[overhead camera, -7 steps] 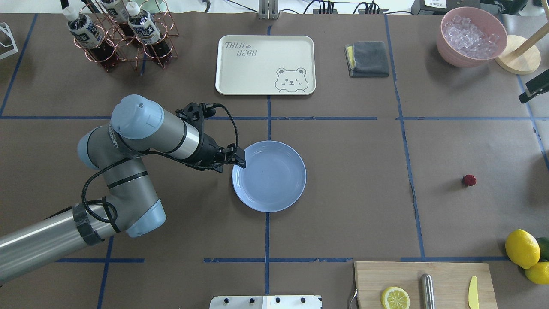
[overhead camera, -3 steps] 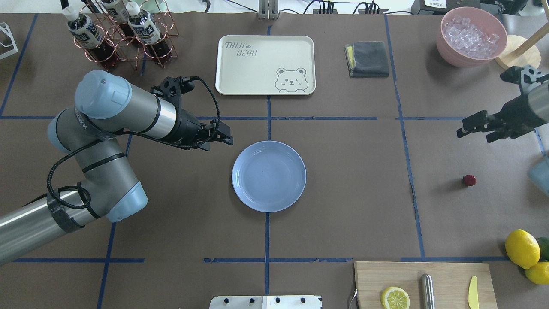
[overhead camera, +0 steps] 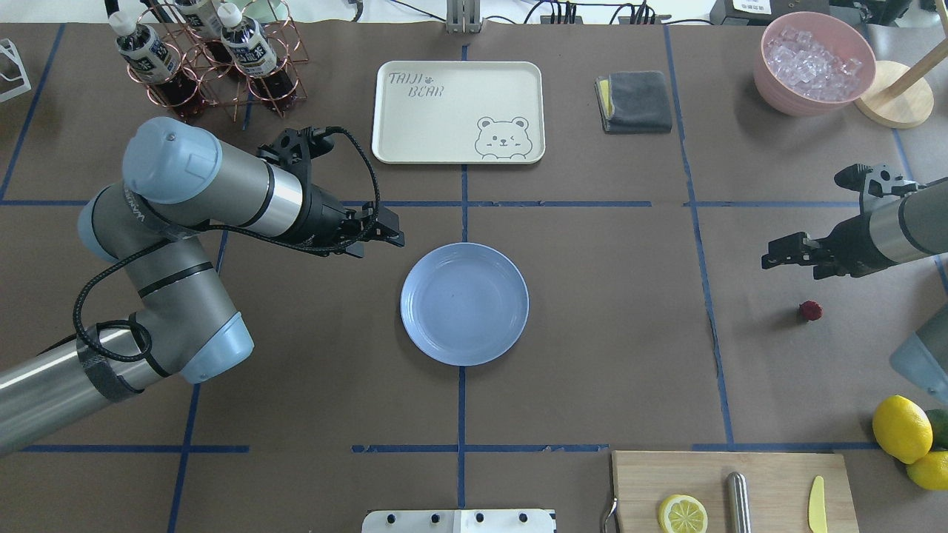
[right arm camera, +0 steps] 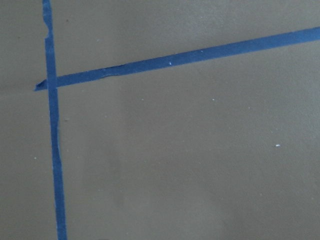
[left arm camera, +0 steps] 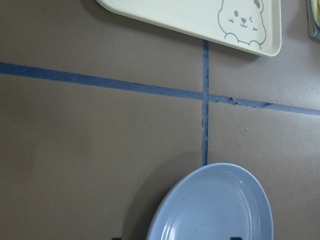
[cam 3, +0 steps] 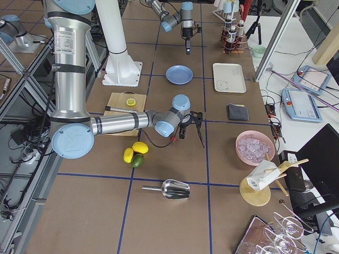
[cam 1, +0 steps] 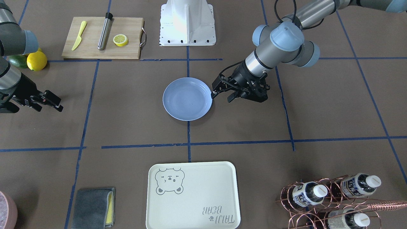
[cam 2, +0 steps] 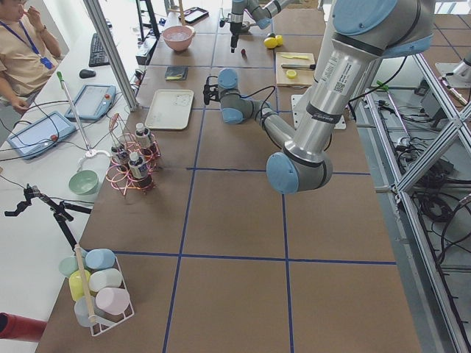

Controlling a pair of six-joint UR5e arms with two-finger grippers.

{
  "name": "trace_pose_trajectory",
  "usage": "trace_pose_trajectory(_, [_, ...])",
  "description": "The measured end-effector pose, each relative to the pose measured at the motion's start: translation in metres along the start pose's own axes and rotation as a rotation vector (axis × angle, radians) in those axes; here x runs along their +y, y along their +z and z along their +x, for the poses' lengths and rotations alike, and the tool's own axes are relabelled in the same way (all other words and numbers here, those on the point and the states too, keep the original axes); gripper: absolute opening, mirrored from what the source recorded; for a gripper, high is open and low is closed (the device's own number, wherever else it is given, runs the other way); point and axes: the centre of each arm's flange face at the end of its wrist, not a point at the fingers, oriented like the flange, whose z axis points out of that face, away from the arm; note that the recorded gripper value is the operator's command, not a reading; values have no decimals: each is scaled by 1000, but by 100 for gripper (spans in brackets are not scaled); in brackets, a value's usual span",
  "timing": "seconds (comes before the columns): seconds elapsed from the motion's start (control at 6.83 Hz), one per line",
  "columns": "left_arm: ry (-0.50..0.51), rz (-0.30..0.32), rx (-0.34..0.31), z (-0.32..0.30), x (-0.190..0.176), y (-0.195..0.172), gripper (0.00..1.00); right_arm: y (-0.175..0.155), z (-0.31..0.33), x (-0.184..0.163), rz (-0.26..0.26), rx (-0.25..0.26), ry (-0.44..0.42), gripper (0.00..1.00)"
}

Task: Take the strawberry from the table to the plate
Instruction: 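Lower the right gripper over the red strawberry and close on it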

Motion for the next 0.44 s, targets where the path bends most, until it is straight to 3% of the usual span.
trace_pose_trajectory(0.15, [-3, 0, 2, 1, 0, -1, 79, 1, 9, 5, -9, 10, 10, 95])
trace_pose_trajectory(0.44, [-5, 1, 3, 1, 1, -2, 80, 9, 13, 20, -56, 33, 17, 95])
